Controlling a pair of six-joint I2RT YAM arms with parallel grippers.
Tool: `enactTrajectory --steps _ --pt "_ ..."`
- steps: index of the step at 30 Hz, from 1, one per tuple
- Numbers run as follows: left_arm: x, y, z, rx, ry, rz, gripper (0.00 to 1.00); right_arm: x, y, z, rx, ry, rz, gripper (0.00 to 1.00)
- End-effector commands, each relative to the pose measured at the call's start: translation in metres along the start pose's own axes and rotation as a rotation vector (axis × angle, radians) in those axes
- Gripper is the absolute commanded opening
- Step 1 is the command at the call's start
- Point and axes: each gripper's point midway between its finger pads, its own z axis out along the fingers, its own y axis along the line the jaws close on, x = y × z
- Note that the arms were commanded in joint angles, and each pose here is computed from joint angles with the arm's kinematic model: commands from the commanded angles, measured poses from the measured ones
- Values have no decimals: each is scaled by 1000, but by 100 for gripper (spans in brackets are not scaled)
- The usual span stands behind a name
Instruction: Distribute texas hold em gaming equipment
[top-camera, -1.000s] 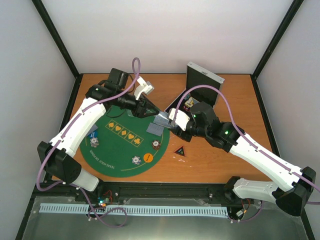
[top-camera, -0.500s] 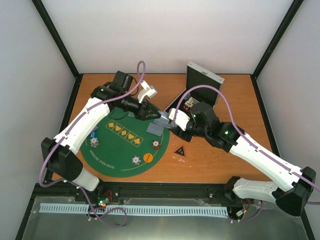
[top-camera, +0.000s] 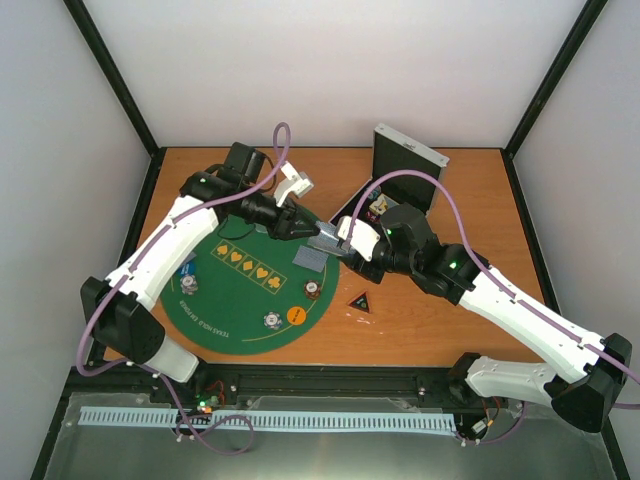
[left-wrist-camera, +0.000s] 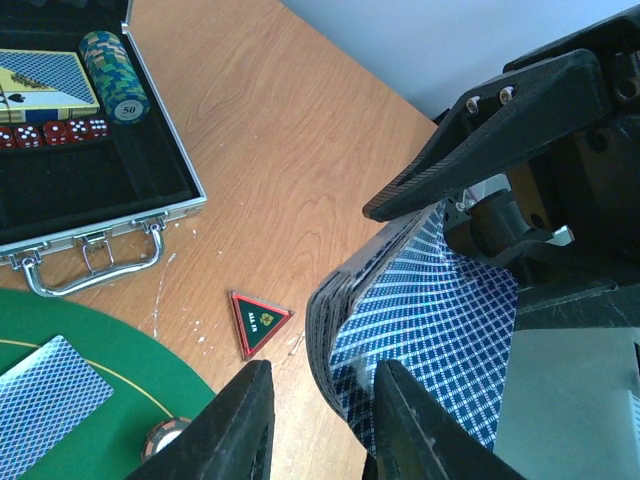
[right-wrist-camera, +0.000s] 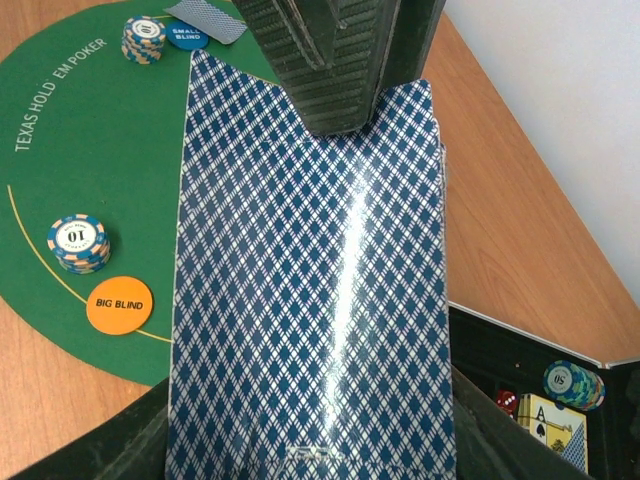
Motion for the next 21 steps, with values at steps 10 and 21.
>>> enactTrajectory --steps 10,21 --pt "-1 -17 -9 19 -10 55 10 -15 -11 -7 40 -44 -6 51" --pt "-6 -20 -17 -16 -20 97 1 -9 -12 -4 53 -24 -7 52"
